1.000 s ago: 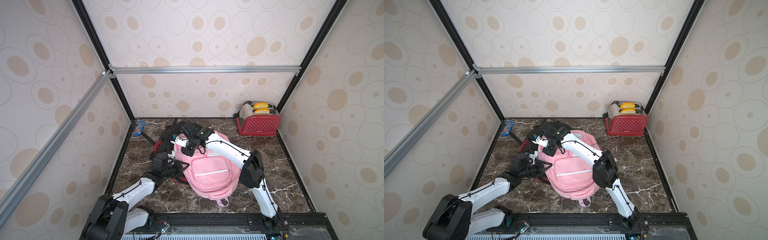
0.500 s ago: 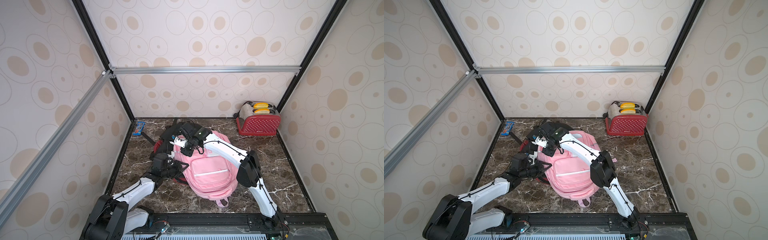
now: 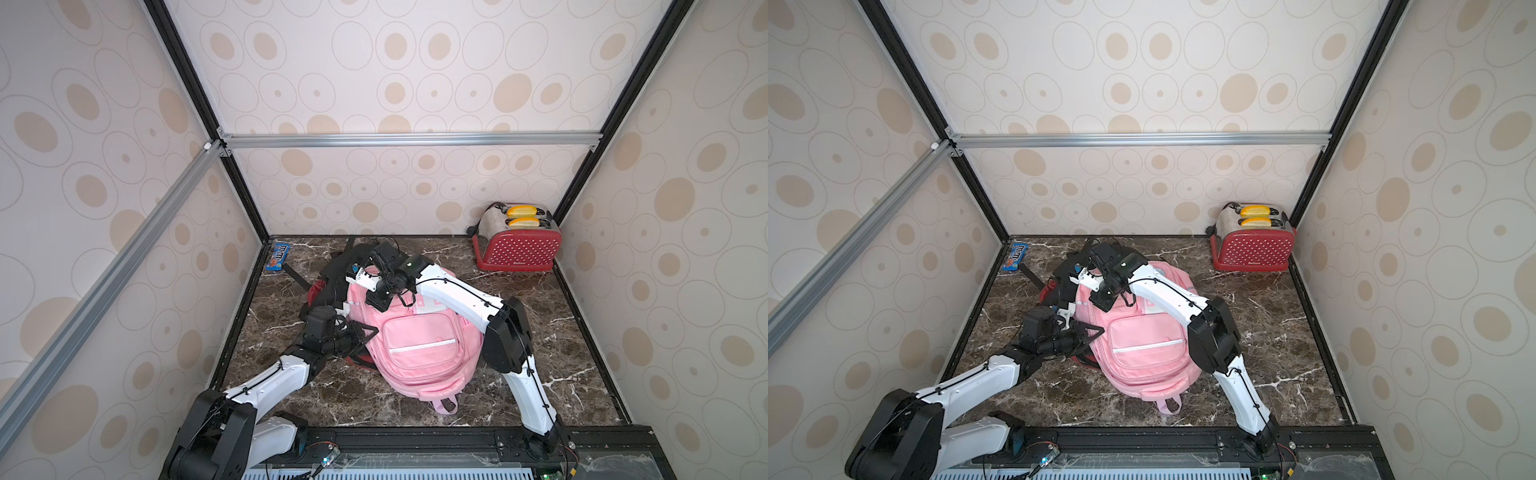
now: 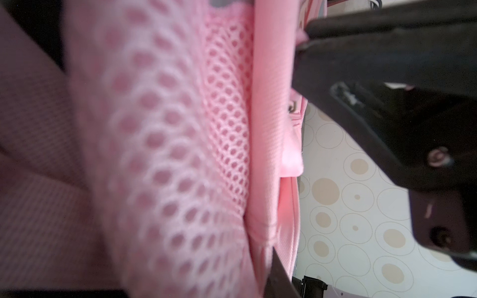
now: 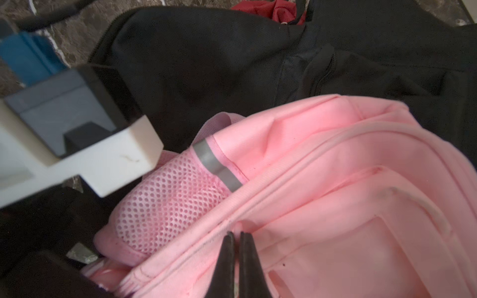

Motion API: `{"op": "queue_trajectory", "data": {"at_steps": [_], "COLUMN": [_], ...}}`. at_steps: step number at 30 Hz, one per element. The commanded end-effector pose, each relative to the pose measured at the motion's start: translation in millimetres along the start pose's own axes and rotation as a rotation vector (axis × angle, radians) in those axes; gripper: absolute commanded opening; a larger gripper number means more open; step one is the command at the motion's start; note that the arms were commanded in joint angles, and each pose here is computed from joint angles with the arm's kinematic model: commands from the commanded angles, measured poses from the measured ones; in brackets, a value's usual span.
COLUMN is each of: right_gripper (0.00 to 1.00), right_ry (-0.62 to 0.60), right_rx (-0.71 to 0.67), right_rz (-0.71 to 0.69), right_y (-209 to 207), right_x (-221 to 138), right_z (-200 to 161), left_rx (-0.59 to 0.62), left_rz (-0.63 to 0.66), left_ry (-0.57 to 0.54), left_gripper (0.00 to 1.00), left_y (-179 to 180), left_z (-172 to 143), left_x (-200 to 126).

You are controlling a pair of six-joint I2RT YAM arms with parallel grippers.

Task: Zip up the backpack
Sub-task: Zip the zipper on the backpack.

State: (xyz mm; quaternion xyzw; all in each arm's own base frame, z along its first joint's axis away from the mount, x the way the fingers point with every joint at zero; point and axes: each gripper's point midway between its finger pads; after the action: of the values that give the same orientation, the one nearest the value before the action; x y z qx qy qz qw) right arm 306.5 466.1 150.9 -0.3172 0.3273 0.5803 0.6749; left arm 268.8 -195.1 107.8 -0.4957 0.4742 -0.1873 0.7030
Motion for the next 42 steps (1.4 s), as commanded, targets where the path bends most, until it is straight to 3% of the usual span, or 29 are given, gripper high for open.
{"op": "queue_trajectory", "data": {"at_steps": [1, 13, 29, 42], "right_gripper": [0.0, 0.0, 0.0, 0.0], "right_ry": [-0.097, -0.355, -0.3, -0.216], "right_rx": [0.083, 0.312, 0.452, 0.461], "right_rz": [0.072, 0.13, 0.001, -0.142], "right_y": [11.3, -2.5, -33.8, -55.0], "right_x": [-20.0, -50.7, -39.6, -41.5], "right_z": [10.9, 25.2, -32.2, -76.6], "left_rx": [0.096, 0.09, 0.092, 0.092], "left_rz": [-0.13, -0.131, -0.136, -0.136], "left_ry": [-0.019, -0.024, -0.024, -0.021], "left_gripper": [0.0, 0.0, 0.0, 0.0], "left_y": [-37.2, -36.2, -38.1, -38.8], "left_z": [6.5, 7.6, 7.7, 7.7], "left_x": [-3.1, -2.8, -3.8, -3.3]}}
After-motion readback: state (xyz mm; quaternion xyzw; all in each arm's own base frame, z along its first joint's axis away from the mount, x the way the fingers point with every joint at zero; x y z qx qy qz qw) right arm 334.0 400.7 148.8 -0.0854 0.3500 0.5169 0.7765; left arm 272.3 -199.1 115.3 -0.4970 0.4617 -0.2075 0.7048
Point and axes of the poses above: each gripper's point midway between its finger pads, its own x axis out along the fingers, its own y axis along the line the jaws close on, z = x × y, and after that the axes turned 9 degrees about -x, right-handed
